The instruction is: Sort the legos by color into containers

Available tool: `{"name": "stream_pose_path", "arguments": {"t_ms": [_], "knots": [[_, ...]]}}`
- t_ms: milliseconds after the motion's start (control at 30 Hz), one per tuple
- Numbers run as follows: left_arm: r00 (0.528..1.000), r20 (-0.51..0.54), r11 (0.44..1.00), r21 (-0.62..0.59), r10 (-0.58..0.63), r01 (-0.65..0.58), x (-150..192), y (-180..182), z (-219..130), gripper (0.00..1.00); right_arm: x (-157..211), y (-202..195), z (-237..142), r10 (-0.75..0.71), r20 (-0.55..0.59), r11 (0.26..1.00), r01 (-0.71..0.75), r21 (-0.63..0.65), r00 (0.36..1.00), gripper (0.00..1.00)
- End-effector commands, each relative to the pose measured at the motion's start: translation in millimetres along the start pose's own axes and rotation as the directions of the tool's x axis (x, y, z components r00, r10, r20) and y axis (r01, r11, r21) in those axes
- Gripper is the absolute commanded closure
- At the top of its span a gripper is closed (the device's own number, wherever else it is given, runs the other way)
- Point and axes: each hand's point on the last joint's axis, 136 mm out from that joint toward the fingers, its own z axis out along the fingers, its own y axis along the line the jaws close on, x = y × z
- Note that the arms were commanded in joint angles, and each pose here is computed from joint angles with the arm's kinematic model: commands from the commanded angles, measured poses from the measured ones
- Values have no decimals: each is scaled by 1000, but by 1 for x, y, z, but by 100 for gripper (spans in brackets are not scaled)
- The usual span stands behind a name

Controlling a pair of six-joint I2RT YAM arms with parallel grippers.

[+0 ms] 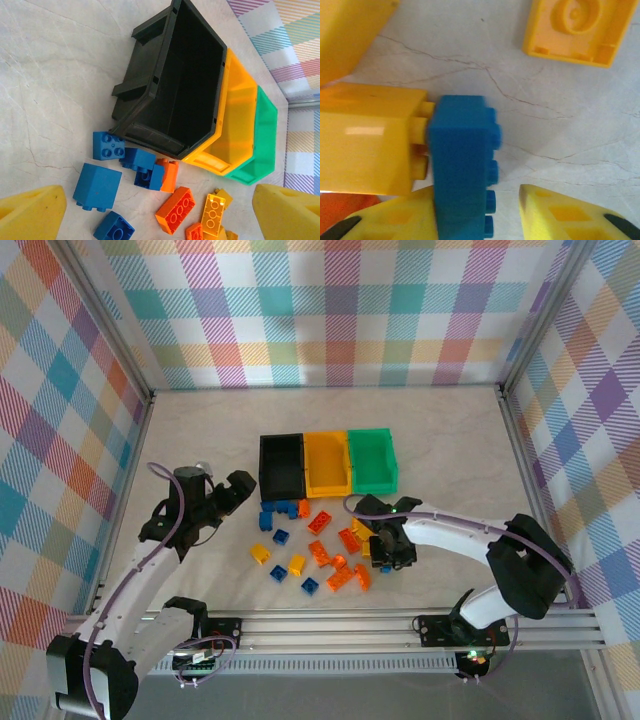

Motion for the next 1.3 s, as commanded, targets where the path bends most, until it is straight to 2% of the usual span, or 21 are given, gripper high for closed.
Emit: {"name": "stream_pose_path", "arguments": {"t_ms": [0,133,333,533,667,800,1000,1133,1267], "knots": [[1000,-23,1000,-1,12,-12,7,2,4,4,5,-9,7,11,-14,1000,-11,29,1000,59],[1000,-22,1000,-5,10,-10,6,2,5,4,-2,-2,8,-2,20,1000,2,-25,1000,61],[1000,-29,1000,-15,9,-9,6,3,6,4,-9,-7,5,-7,56,999,10,-41,998,75],[1000,-28,1000,-15,-3,3,5,2,7,4,-27,-11,-35,-22,153,997,33,-68,988,84],[1000,-26,1000,-14,-11,11,4,1,7,4,-76,-3,-77,-5,267,989,45,-143,964,84],[999,-29,1000,-17,-23,23,6,3,7,4,-142,8,-98,23,362,985,41,-166,932,84],[998,-56,999,-25,-26,25,12,7,7,5,-225,12,-86,96,390,984,-29,-173,916,83],[997,-69,998,-48,-33,30,16,13,10,5,-258,17,-73,109,389,988,-57,-143,915,80],[996,-88,998,-64,-31,25,20,18,13,5,-274,19,-60,126,377,989,-85,-125,918,73]]}}
